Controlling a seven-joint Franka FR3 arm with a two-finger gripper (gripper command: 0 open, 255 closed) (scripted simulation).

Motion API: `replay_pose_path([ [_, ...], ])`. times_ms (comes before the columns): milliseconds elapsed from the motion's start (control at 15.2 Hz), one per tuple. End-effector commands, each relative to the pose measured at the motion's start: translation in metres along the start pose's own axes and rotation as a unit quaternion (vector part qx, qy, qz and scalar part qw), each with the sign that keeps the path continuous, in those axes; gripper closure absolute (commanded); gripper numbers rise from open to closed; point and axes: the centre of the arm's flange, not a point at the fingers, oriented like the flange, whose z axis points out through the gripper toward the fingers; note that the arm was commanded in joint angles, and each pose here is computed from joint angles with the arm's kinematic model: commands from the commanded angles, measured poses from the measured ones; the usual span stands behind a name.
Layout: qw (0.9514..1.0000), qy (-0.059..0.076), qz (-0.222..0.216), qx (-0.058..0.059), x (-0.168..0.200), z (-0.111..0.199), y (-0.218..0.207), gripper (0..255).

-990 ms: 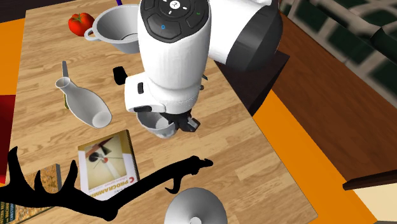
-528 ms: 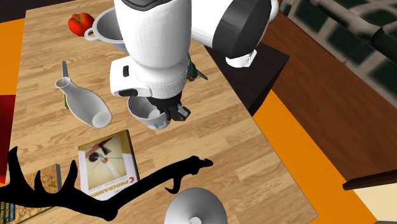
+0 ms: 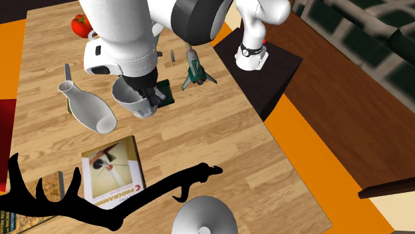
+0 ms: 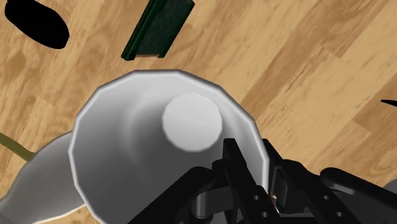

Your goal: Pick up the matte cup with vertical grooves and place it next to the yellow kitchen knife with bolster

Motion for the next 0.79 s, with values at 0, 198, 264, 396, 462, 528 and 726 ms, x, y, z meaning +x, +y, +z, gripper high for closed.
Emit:
replay_pose_path([
  [0,1.0000,0.000,0.000,0.000,-0.002,0.009,0.024,255],
  [198,1.0000,0.000,0.000,0.000,-0.006,0.021,0.062,255],
  [264,1.0000,0.000,0.000,0.000,-0.007,0.024,0.075,255],
  [396,1.0000,0.000,0.000,0.000,-0.010,0.032,0.100,255],
  [462,1.0000,0.000,0.000,0.000,-0.011,0.036,0.112,255],
  [528,1.0000,0.000,0.000,0.000,-0.012,0.039,0.125,255],
  [726,1.0000,0.000,0.000,0.000,-0.016,0.051,0.163,255],
])
